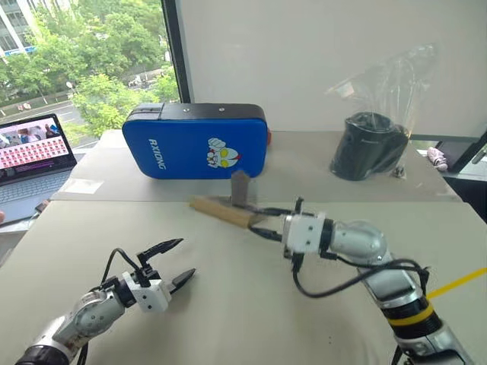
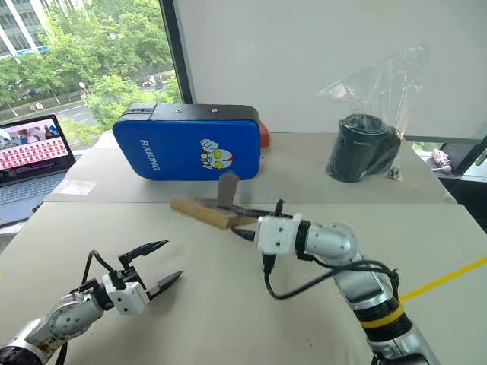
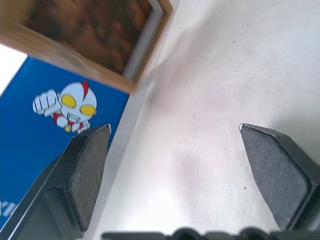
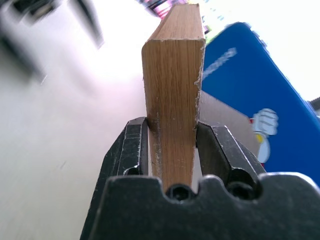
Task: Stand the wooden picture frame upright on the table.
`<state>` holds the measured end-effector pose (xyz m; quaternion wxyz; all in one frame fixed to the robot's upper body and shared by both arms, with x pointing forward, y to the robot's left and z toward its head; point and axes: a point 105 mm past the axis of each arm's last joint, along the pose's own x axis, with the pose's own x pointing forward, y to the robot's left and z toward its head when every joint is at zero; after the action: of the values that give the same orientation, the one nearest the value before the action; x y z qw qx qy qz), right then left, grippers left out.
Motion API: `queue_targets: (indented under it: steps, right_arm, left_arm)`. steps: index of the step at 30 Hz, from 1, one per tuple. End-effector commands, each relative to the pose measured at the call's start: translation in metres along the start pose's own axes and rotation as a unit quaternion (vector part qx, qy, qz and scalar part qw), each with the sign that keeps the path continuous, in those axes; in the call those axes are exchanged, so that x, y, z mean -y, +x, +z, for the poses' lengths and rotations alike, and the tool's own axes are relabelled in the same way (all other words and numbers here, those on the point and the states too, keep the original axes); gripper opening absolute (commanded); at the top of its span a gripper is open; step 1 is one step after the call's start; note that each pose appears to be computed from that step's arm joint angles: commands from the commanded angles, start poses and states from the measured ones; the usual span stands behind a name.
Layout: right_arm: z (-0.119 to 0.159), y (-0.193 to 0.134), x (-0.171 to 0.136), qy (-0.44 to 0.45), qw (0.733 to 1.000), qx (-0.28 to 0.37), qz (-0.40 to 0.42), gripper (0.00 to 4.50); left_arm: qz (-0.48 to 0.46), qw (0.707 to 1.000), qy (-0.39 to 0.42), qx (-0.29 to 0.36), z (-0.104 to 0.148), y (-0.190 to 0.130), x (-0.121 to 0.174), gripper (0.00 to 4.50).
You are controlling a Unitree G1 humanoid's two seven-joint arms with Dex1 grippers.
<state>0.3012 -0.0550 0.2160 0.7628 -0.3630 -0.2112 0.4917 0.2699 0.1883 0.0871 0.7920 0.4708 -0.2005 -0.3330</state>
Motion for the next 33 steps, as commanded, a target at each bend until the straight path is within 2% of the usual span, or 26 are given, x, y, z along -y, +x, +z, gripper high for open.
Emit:
queue_targets:
  steps: [1,3,6,9,11,16,20,27,29,33]
  right_arm:
    - [0.020,-0.006,0.047,0.117,0.992,0.030,-0.042,1.31]
    - [0.019,-0.008,0.056,0.224,0.974,0.029,-0.018,1.31]
    - [0.004,-0.012,0.059,0.392,0.920,0.014,0.019,1.31]
    - [-0.021,-0.017,0.035,0.488,0.870,-0.031,0.066,1.31]
    - [-0.031,-0.018,0.022,0.524,0.847,-0.044,0.082,1.31]
    - [-0.060,-0.017,-0.001,0.547,0.829,-0.077,0.087,1.31]
    - [-0.074,-0.020,0.002,0.554,0.825,-0.091,0.063,1.31]
    - [-0.079,-0.025,0.011,0.552,0.828,-0.090,0.035,1.31]
    - [-0.077,-0.027,0.012,0.550,0.830,-0.089,0.033,2.15]
    - [-0.073,-0.032,0.011,0.544,0.834,-0.092,0.032,3.42]
  left_arm:
    - [0.009,1.000,-0.009,0.012,0.014,0.001,-0.002,4.48]
    - [0.002,1.000,-0.010,0.018,0.020,0.002,0.004,4.48]
    - [0.003,1.000,-0.014,0.017,0.023,0.005,0.007,4.48]
    - [0.004,1.000,-0.016,0.019,0.026,0.006,0.007,4.48]
    - [0.004,1.000,-0.016,0.018,0.026,0.006,0.007,4.48]
    - [0.002,1.000,-0.017,0.015,0.026,0.007,0.007,4.48]
    - [0.003,1.000,-0.018,0.016,0.027,0.008,0.007,4.48]
    - [0.000,1.000,-0.019,0.017,0.028,0.010,0.008,4.48]
    - [0.000,1.000,-0.020,0.018,0.027,0.011,0.008,4.50]
    - [0.000,1.000,-0.022,0.020,0.027,0.013,0.007,4.50]
